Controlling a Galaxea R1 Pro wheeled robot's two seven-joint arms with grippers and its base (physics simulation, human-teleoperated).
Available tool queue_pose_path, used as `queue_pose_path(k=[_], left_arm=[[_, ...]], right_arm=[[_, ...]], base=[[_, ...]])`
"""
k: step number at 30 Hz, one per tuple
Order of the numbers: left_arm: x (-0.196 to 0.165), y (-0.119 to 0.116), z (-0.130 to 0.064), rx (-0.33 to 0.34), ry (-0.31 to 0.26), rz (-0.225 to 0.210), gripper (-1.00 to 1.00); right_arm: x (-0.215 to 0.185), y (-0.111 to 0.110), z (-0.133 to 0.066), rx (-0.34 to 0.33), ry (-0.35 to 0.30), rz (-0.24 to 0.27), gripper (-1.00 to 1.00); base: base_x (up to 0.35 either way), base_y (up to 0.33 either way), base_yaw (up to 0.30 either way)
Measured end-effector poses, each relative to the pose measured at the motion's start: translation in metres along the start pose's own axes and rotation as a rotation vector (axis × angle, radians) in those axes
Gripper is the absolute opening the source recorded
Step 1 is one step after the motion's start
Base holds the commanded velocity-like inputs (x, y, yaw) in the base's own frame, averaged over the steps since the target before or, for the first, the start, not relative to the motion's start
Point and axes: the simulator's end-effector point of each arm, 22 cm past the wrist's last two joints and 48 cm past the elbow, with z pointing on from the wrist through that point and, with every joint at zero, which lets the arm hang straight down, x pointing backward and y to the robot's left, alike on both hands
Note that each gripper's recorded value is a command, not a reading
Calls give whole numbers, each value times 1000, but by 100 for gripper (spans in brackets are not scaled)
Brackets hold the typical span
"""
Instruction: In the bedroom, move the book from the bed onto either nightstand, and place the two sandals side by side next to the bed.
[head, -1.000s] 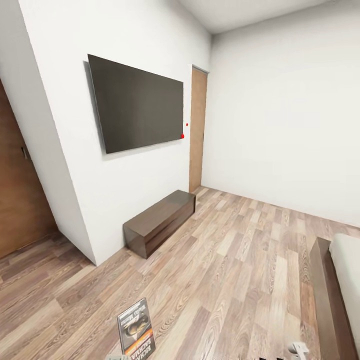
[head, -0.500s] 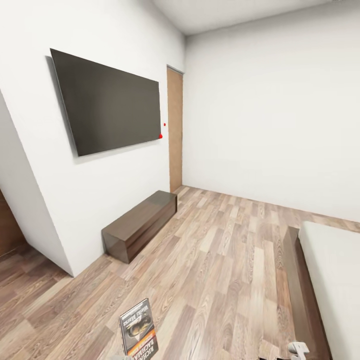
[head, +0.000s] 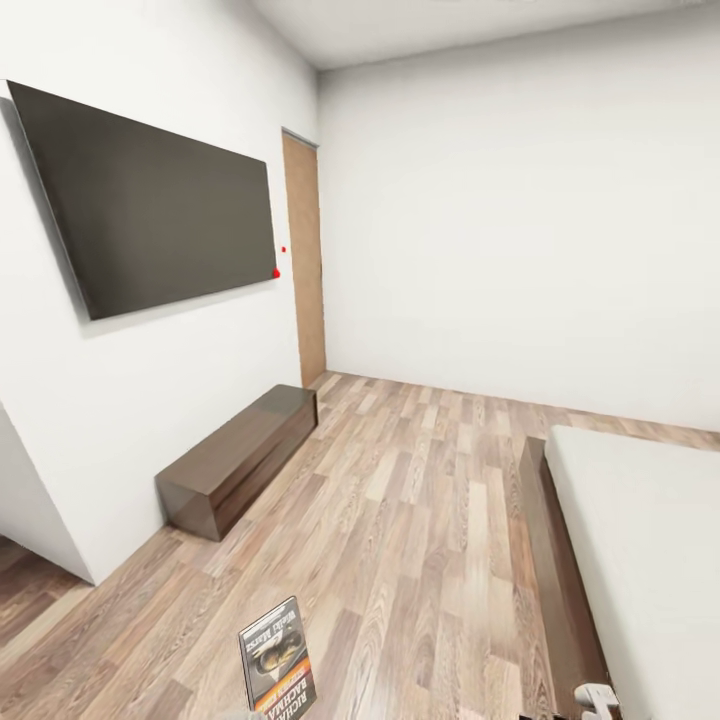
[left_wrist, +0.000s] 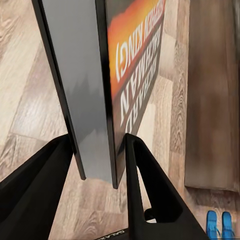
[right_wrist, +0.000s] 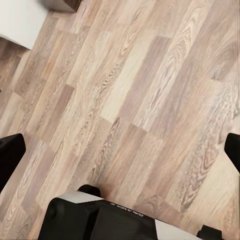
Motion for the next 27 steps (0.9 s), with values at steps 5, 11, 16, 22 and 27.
queue_pose_path(k=[5,11,16,22,27], left_arm=[[0,0,0,0,1,0,-100],[0,0,0,0,1,1,-100],[1,0,0,0,2,1,-100],[0,0,0,1,2,1,-100],[0,0,0,0,-1,-1,-100]], right_arm=[[0,0,0,-1,1,0,100],[0,1,0,-1,1,0,100],[1,1,0,-1,2,-1,100],[1,1,0,-1,3,-2,100],[1,1,0,-2,4,-2,100]], base=[[0,0,-284],[0,0,-284],[0,0,-284],[0,0,-284],[0,0,-281]])
